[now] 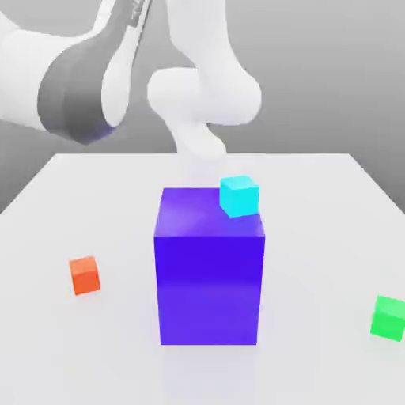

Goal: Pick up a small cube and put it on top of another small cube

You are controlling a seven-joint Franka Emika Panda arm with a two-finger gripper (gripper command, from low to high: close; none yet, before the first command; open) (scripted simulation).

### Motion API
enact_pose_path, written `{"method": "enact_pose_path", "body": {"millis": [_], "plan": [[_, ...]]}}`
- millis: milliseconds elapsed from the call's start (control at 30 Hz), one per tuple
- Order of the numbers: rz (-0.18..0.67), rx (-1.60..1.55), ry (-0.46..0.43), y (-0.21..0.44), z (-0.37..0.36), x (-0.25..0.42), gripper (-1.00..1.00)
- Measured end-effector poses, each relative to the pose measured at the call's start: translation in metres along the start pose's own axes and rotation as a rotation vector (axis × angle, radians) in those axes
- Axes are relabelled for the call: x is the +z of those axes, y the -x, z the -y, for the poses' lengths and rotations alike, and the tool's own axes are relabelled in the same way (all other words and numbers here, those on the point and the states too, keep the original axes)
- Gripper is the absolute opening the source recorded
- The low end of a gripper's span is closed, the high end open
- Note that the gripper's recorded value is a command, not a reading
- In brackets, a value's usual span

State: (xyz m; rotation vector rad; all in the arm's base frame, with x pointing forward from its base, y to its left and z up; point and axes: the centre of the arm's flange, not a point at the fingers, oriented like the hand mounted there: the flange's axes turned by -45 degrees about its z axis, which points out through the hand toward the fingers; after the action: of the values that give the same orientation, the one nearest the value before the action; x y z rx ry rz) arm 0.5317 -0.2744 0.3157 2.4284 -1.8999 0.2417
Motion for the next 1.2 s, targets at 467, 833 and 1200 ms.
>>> {"method": "enact_pose_path", "body": {"millis": [467, 833, 1200], "plan": [[0.141, 0.334, 0.081, -0.024, -0.054, 0.182, -1.00], [0.168, 0.242, 0.071, 0.039, -0.002, 0.116, -1.00], [0.211, -0.095, 0.048, 0.298, 0.073, 0.058, -1.00]]}}
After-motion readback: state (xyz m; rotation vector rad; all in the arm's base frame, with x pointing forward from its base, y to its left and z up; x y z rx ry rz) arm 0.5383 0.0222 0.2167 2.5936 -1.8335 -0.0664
